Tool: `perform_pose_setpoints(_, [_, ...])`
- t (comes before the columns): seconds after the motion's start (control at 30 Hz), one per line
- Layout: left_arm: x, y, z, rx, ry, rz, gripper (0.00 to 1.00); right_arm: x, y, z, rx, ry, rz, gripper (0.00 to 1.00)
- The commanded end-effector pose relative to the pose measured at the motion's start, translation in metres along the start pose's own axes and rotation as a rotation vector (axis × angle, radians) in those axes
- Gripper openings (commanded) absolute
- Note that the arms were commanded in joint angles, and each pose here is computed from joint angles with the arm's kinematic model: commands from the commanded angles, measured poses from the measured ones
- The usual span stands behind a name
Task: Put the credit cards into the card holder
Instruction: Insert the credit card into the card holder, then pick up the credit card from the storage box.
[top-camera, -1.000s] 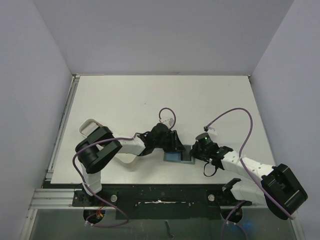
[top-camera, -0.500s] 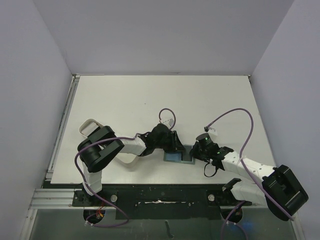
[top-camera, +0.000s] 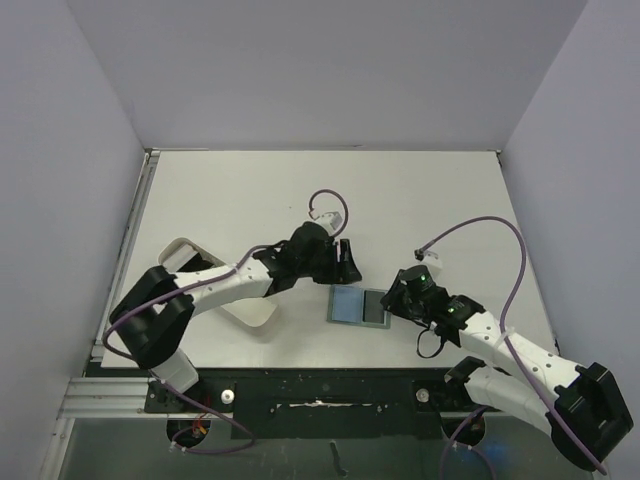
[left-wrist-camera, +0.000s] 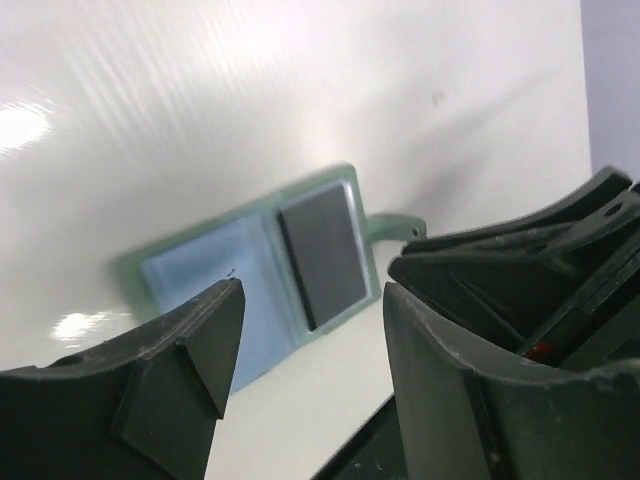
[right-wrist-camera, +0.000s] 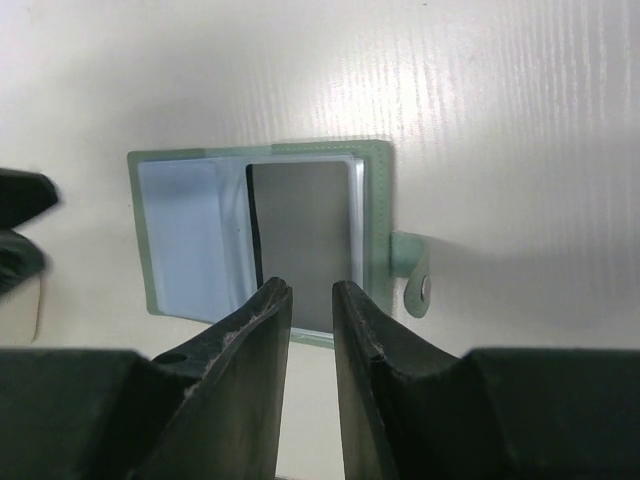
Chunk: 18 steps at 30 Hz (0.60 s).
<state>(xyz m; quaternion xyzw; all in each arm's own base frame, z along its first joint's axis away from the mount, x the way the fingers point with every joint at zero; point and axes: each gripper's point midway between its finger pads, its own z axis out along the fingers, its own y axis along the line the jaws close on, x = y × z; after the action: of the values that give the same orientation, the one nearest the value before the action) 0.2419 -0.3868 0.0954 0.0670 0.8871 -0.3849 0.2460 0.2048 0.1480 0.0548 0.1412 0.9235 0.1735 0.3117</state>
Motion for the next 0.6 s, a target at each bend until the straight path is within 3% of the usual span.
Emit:
perform_pose_setpoints(0.0, [-0.054, 0.02, -0.053, -0.172, -0.083, 0.17, 0.57, -0.016, 0.02, -0.01, -0.051, -0.046, -0.022, 0.26])
perform_pose_setpoints(0.2, [-0.089, 0.059, -0.13, -0.424, -0.139, 0.394, 0.57, -0.016, 0.025, -0.009, -0.059, -0.049, -0.031, 0.25])
perform_pose_setpoints(0.33, [-0.109, 0.09, -0.182, -0.581, -0.199, 0.447, 0.56, -0.015, 0.028, -0.008, -0.068, -0.047, -0.038, 0.25])
perform_pose_setpoints(0.57, [-0.115, 0.148, -0.232, -0.747, -0.138, 0.566, 0.54, -0.012, 0.029, -0.006, -0.068, -0.034, -0.058, 0.25])
